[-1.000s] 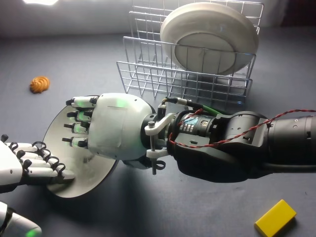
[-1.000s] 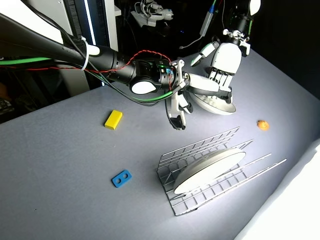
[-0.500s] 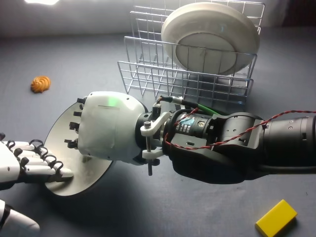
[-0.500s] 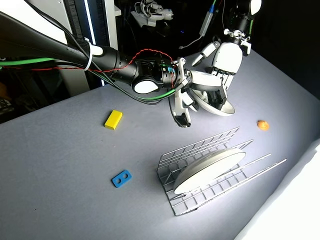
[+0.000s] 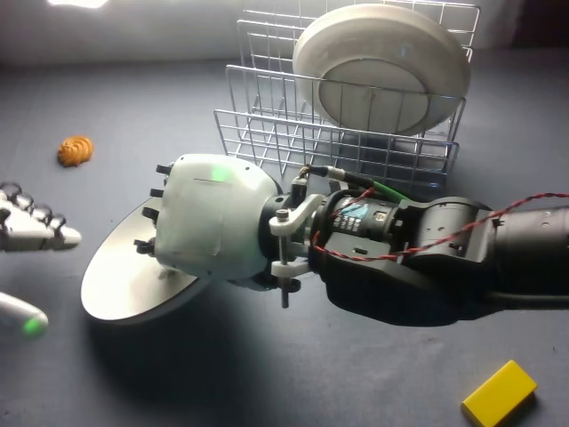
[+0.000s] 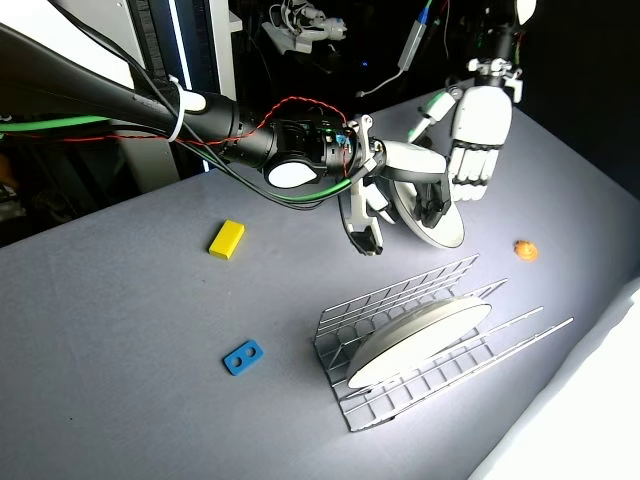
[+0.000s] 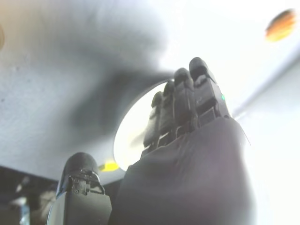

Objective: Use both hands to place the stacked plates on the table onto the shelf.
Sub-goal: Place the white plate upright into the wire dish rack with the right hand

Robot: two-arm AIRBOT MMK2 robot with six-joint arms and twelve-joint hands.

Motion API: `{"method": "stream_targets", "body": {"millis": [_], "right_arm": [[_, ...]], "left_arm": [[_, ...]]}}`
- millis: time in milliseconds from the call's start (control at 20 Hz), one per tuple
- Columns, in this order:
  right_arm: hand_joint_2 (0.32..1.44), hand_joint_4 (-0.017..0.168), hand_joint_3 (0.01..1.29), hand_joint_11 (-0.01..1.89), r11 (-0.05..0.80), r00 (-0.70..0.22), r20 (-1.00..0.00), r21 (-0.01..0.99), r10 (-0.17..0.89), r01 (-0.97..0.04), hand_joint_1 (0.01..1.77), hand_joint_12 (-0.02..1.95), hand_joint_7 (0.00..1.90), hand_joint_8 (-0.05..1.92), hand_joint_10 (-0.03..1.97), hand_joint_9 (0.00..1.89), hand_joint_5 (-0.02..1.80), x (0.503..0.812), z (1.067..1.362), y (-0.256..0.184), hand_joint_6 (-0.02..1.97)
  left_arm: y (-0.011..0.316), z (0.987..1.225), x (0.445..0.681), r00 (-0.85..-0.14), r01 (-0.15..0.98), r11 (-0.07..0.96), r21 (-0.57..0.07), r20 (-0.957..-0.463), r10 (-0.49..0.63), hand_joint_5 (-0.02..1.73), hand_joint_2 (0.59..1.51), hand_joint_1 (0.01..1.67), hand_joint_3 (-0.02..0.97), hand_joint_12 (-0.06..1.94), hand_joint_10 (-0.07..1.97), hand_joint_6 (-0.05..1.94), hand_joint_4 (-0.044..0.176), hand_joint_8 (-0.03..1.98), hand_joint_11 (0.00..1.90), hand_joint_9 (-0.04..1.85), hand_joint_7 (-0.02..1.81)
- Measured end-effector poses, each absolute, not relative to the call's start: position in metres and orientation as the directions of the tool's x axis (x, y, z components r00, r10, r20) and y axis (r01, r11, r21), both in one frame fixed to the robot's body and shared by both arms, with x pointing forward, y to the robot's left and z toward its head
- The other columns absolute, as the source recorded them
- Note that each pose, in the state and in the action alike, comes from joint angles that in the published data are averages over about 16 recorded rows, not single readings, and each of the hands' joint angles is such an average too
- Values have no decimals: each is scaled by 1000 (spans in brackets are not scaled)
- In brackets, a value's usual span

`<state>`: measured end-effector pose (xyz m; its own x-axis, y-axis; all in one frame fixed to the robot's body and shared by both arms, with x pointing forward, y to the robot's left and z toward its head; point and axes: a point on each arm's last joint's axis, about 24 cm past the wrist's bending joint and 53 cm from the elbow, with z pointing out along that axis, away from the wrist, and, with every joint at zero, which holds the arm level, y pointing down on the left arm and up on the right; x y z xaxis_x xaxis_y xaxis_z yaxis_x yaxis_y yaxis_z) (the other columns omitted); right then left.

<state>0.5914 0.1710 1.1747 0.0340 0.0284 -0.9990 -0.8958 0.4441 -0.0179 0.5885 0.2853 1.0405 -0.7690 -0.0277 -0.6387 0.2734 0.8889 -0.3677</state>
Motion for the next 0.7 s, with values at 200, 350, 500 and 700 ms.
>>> {"method": "stream_targets", "body": {"millis": [200,350,500,700], "right_arm": [[949,-6,13,979,450,12,-999,6,37,-893,1198,928,1073,783,171,1255,875,588,1182,157,532],[953,-4,13,971,451,-8,-999,31,52,-892,1225,949,1070,817,370,1204,868,582,1194,144,669],[957,-2,13,964,453,-32,-997,62,75,-890,1254,959,1061,836,577,1154,858,574,1210,129,800],[964,1,13,961,457,-66,-991,112,115,-883,1293,974,1051,834,853,1083,844,564,1235,108,956]], "left_arm": [[297,1060,607,-730,259,896,-360,-681,-62,87,1128,20,16,211,7,15,2,7,20,103,106],[301,1075,617,-703,265,893,-363,-706,-79,88,1129,19,16,208,8,14,4,6,20,102,107],[301,1087,624,-679,287,885,-366,-729,-82,90,1128,18,16,220,8,13,5,6,19,104,110],[298,1103,628,-648,341,867,-364,-759,-63,89,1125,16,15,241,7,12,4,6,19,110,112]]}}
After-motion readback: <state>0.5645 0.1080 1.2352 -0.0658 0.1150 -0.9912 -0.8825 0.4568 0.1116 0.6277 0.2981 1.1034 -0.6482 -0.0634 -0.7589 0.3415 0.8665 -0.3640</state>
